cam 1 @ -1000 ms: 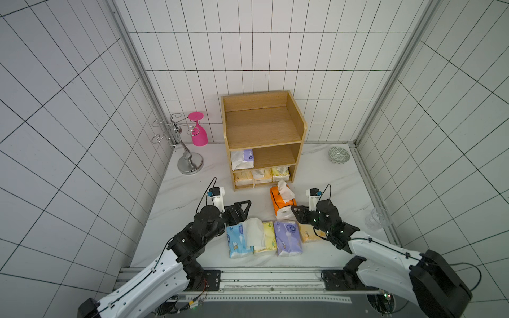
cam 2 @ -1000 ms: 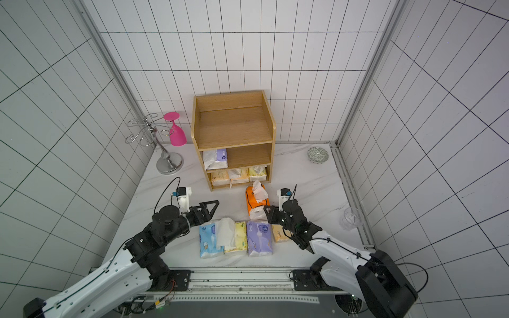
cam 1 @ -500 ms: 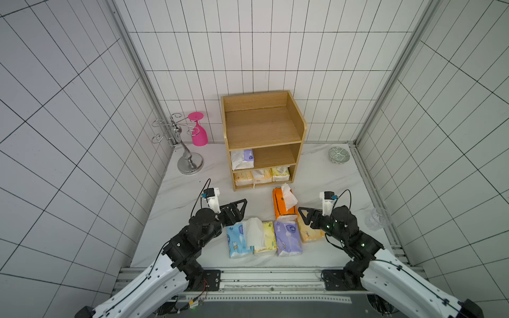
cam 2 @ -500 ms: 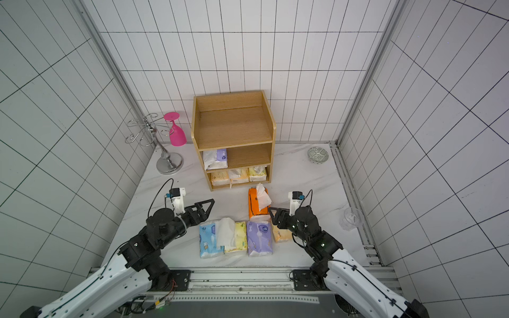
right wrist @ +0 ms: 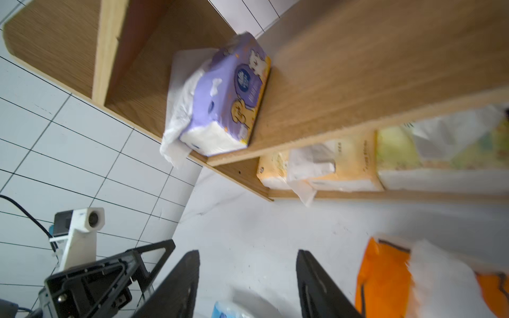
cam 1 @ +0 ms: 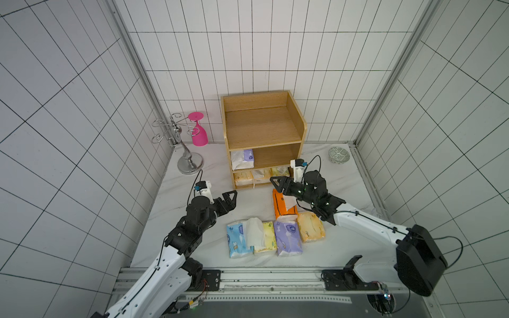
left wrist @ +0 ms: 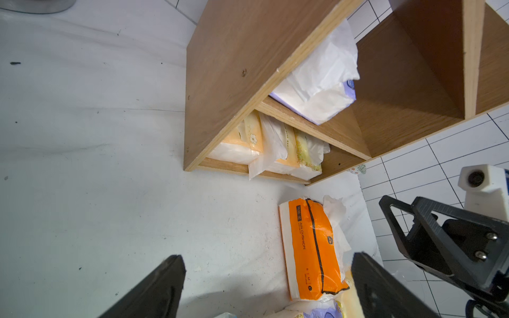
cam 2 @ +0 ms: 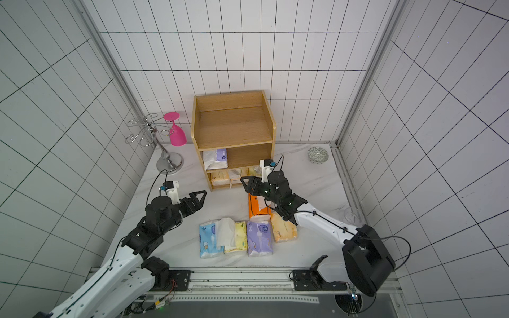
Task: Remove the tissue boxes from the shelf
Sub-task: Place the box of tissues at the center of the board, then pick up a box of tissues from the shelf.
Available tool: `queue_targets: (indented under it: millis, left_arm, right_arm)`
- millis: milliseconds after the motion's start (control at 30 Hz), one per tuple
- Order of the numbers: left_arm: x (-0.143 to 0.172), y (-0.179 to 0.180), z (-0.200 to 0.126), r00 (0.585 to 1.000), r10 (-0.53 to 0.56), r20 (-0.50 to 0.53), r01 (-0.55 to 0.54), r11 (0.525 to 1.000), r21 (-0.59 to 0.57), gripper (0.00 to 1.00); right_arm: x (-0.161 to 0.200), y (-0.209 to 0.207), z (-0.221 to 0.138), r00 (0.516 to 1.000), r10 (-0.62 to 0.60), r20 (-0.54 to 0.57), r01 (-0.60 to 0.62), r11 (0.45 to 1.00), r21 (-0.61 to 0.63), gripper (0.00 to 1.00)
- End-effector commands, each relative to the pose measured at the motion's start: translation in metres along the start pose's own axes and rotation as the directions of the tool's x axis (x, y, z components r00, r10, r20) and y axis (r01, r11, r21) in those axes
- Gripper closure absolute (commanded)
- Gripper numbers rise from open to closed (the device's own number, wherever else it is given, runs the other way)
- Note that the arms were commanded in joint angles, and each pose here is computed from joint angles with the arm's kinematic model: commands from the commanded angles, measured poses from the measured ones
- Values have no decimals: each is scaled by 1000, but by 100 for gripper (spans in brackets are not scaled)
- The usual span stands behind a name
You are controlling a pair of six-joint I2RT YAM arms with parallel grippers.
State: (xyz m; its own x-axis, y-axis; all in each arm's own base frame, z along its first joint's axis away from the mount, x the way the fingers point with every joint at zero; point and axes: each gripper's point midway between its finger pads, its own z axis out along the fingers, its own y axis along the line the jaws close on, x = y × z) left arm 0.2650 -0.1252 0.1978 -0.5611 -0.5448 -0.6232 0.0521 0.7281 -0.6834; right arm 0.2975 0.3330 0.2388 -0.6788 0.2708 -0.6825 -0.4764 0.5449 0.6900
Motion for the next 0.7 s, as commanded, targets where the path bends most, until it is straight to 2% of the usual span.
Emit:
queue_targets:
  millis: [0,367,667]
  left_arm:
    - [-8,-18,-5,1000,27,7,-28,997,68,2]
    - [2,5,7,1000,22,-21,-22,999,24,2]
    - [10,19,5,999,23,-24,-23,1000,-1,2]
  right_arm:
    - [-32,32,18,994,-68,87,74,995,-73,40]
    - [-43,39,78,993,-87,85,98,987,-130,40]
    - [-39,32,106,994,-85,67,93,987,-128,39]
